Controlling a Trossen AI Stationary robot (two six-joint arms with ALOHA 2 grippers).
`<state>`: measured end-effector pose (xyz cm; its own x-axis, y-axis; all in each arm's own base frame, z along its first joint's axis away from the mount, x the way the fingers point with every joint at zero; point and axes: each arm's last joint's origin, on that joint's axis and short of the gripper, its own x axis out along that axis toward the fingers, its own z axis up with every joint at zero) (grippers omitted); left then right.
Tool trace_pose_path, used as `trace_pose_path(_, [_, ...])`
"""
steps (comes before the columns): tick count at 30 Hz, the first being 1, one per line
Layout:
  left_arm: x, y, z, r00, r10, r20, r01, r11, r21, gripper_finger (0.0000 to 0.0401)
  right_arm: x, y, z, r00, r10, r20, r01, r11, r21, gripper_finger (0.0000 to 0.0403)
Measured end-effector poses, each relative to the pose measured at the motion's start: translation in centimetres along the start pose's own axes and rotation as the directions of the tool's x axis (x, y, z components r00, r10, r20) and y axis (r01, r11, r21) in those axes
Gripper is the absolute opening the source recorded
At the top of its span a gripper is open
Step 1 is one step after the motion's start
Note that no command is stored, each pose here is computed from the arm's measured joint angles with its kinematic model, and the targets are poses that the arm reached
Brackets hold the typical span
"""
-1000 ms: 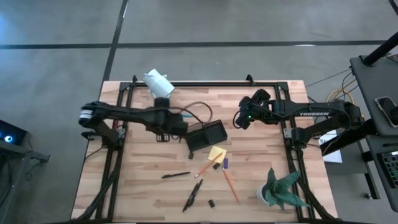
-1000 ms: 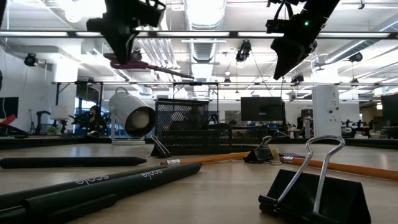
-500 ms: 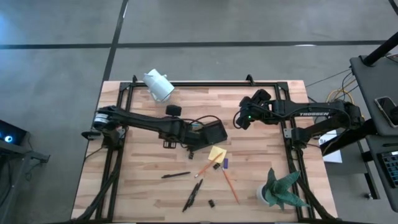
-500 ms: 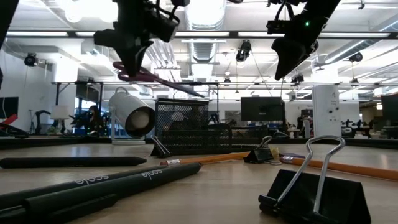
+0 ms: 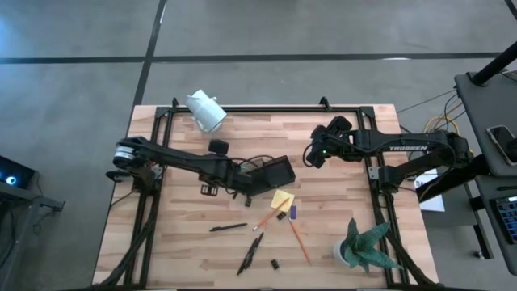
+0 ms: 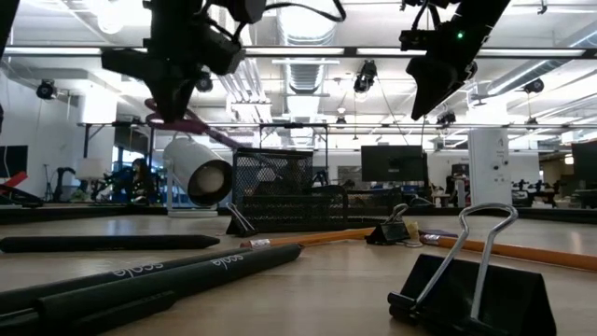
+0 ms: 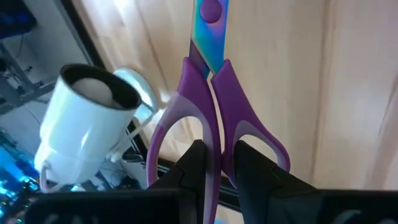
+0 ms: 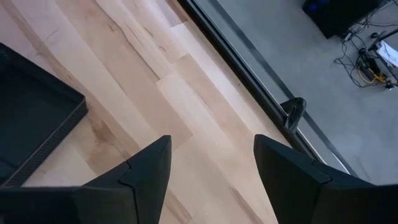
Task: Pick and place office supplies into organizer
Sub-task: Put the purple scissors into the black desk organizer
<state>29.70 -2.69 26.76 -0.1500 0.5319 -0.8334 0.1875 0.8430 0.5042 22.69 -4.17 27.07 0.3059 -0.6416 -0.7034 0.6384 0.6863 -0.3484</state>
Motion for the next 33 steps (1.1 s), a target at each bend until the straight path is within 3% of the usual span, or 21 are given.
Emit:
trace_pose_path(8, [-0.6, 0.5, 0.6, 0.998, 0.058, 0.025, -0.059, 0.998, 0.027, 0.0040, 0.0, 0.0, 0.0, 1.000, 0.000, 0.001, 0.000, 1.000, 0.024, 0.0221])
trace_pose_path(12, [-0.7, 0.5, 1.0, 0.995, 0.094, 0.030, -0.097, 0.987, 0.124, 0.0040, 0.0, 0.0, 0.0, 1.000, 0.000, 0.001, 0.000, 1.000, 0.025, 0.0221])
trace_pose_path(20, [0.6, 0.0, 2.8, 0.983, 0.182, -0.014, -0.167, 0.928, 0.332, 0.0040, 0.0, 0.0, 0.0, 1.000, -0.002, 0.002, 0.002, 1.000, 0.019, 0.0221])
trace_pose_path(22, [1.0, -0.1, 3.2, 0.978, 0.208, -0.020, -0.183, 0.899, 0.397, 0.0040, 0.0, 0.0, 0.0, 1.000, -0.003, 0.002, 0.003, 1.000, 0.017, 0.0221])
trace_pose_path(27, [0.8, 0.4, 3.6, 0.929, 0.370, 0.004, -0.328, 0.818, 0.473, 0.0040, 0.0, 0.0, 0.0, 1.000, -0.004, 0.003, 0.004, 1.000, -0.009, 0.0221])
trace_pose_path(33, [0.1, 0.7, 3.7, 0.930, 0.366, 0.025, -0.331, 0.810, 0.484, 0.0054, 0.0, 0.0, 0.0, 1.000, -0.006, 0.003, 0.006, 0.999, -0.036, 0.0221])
